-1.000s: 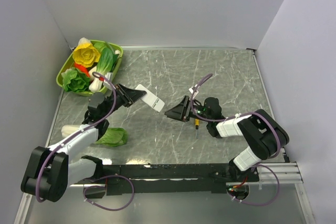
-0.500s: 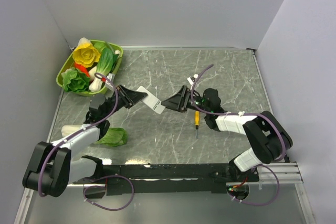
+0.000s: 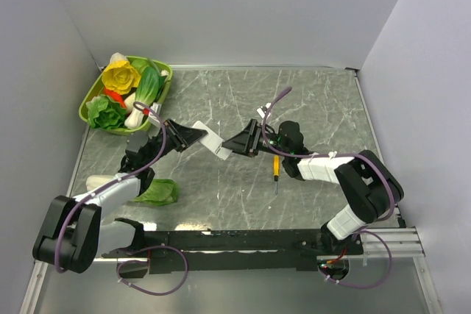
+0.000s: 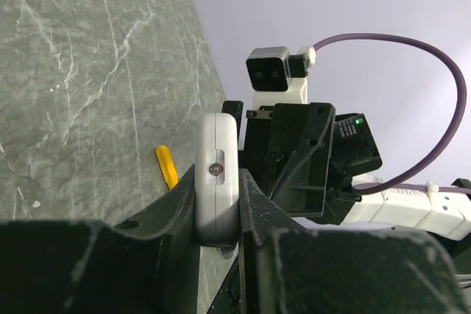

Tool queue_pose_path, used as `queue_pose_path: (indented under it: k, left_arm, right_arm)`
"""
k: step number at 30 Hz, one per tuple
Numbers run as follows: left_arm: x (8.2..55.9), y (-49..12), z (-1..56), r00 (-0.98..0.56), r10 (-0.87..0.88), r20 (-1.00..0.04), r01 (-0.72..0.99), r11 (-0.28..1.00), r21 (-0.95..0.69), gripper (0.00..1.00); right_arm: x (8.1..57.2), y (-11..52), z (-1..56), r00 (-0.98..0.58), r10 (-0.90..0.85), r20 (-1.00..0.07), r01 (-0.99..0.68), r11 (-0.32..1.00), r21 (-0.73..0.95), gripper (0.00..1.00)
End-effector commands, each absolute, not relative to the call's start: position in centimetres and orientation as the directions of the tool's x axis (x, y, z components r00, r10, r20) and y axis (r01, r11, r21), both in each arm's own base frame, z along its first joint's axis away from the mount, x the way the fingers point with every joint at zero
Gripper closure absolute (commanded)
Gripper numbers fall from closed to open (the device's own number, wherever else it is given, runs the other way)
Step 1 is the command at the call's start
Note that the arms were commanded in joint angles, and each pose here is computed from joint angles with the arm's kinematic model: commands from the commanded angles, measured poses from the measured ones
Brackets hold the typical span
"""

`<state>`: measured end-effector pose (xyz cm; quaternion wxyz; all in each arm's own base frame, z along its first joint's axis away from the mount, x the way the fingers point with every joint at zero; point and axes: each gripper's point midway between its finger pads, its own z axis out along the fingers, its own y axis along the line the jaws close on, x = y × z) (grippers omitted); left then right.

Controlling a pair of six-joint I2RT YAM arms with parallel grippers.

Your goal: Unload the batteries from the remote control

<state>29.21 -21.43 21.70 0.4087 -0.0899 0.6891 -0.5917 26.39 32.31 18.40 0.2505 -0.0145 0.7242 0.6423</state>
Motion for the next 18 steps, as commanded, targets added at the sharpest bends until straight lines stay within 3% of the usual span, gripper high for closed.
queue_pose_path:
  k: [1, 10, 18]
  left_arm:
    - [29.2, -21.6, 24.0, -0.62, -0.612, -0.491, 0.436, 0.252, -0.864, 0.99]
    - [29.5, -21.6, 24.3, -0.617, -0.609, -0.498, 0.435, 0.262, -0.861, 0.99]
    - [30.3, -21.4, 24.1, -0.602, -0.614, -0.511, 0.424, 0.297, -0.856, 0.99]
  right_arm:
    - [26.9, 33.3, 19.7, -0.863, 0.296, -0.409, -0.384, 0.142, 0.912, 0.31]
    - [26.6, 33.4, 18.6, -0.875, 0.293, -0.385, -0.36, 0.136, 0.923, 0.56]
    - [26.0, 32.9, 17.1, -0.88, 0.286, -0.379, -0.348, 0.155, 0.924, 0.62]
